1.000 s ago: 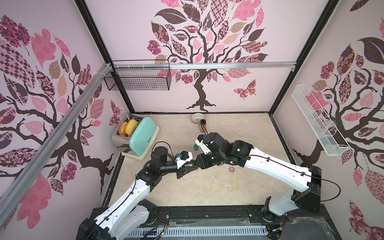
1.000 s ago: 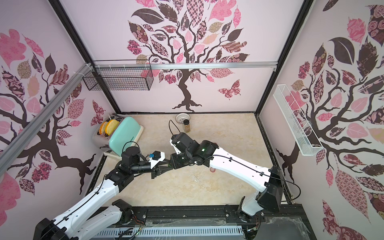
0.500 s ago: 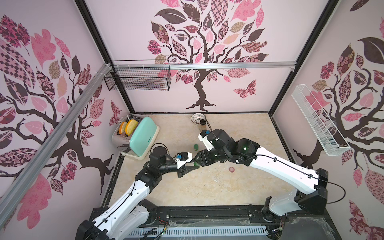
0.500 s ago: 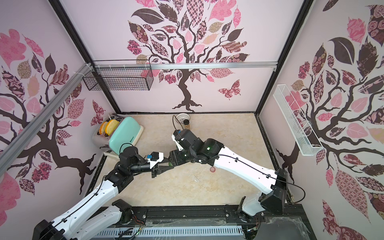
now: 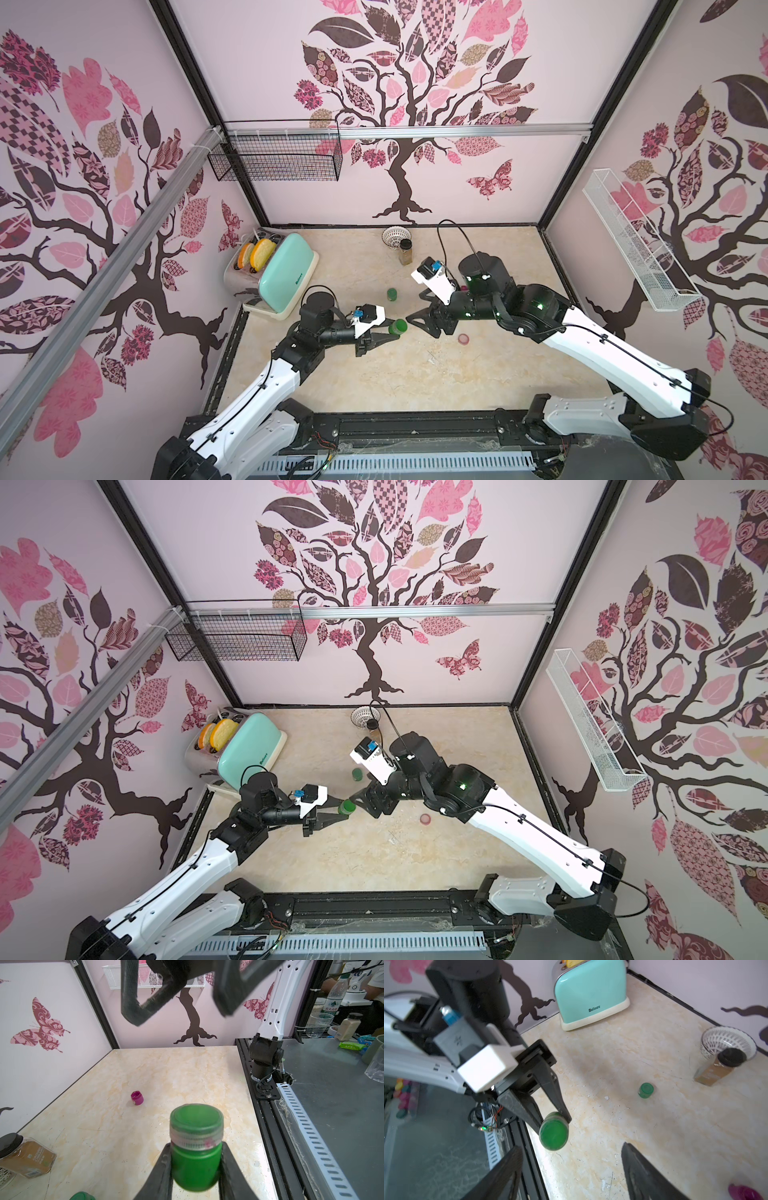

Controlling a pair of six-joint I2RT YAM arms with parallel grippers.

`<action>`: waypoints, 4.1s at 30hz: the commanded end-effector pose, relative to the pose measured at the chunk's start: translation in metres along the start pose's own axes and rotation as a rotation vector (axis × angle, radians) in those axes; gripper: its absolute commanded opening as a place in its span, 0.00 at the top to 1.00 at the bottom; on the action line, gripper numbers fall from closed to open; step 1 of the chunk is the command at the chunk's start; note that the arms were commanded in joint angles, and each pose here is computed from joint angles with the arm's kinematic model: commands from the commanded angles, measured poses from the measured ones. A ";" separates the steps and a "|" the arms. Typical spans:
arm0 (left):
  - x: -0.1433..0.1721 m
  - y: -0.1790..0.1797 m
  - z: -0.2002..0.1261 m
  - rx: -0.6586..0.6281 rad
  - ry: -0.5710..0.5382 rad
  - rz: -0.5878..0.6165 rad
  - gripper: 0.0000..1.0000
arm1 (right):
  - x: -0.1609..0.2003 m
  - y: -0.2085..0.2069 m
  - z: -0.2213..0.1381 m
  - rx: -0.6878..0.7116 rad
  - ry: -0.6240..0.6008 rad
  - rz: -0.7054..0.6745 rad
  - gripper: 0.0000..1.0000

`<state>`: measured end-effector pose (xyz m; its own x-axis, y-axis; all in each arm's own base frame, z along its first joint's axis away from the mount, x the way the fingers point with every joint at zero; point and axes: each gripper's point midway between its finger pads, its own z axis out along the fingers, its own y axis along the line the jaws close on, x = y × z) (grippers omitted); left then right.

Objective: Close the paint jar lid
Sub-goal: Screw the lid onto the paint jar.

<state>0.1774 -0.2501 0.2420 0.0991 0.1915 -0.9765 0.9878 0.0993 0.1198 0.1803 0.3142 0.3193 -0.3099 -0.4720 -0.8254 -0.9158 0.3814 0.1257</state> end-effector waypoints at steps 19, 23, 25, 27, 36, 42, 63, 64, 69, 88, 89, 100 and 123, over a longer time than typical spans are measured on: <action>-0.014 -0.004 0.000 0.034 -0.026 0.040 0.82 | 0.013 0.029 0.030 -0.188 0.013 -0.370 0.42; -0.014 -0.004 0.000 0.033 -0.025 0.041 0.82 | 0.015 0.029 0.034 -0.189 0.029 -0.363 0.52; -0.014 -0.004 0.000 0.033 -0.025 0.042 0.82 | 0.017 0.028 0.035 -0.187 0.040 -0.360 0.54; -0.014 -0.004 0.000 0.031 -0.026 0.043 0.82 | 0.019 0.026 0.036 -0.181 0.049 -0.358 0.57; -0.014 -0.004 0.000 0.029 -0.025 0.045 0.82 | 0.021 0.020 0.042 -0.156 0.066 -0.345 0.69; -0.015 -0.003 -0.001 0.022 -0.024 0.048 0.82 | 0.019 0.016 0.048 -0.126 0.072 -0.260 0.80; -0.015 -0.002 -0.001 0.006 -0.022 0.061 0.82 | 0.024 0.005 0.091 0.096 0.122 0.657 0.92; -0.016 -0.002 -0.002 0.006 -0.023 0.061 0.82 | 0.024 0.006 0.092 0.088 0.125 0.675 0.91; -0.015 -0.002 -0.002 0.005 -0.022 0.062 0.82 | 0.017 0.007 0.088 0.084 0.110 0.684 0.89; -0.015 -0.002 -0.002 0.009 -0.023 0.058 0.82 | -0.032 -0.026 -0.013 0.188 -0.165 0.246 0.32; -0.015 -0.003 -0.002 0.011 -0.023 0.057 0.82 | -0.030 -0.025 -0.014 0.173 -0.162 0.209 0.30; -0.015 -0.003 -0.001 0.019 -0.023 0.055 0.82 | 0.007 0.022 -0.001 -0.114 -0.010 -0.206 0.30; -0.014 -0.005 0.000 0.026 -0.020 0.052 0.82 | 0.021 0.018 0.046 -0.084 0.090 -0.224 0.63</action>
<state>0.1725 -0.2509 0.2406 0.1059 0.1994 -0.9742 0.9891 0.0801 0.1239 0.1659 0.3457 0.2666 -0.1356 -0.6225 -0.7708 -0.9818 0.1889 0.0202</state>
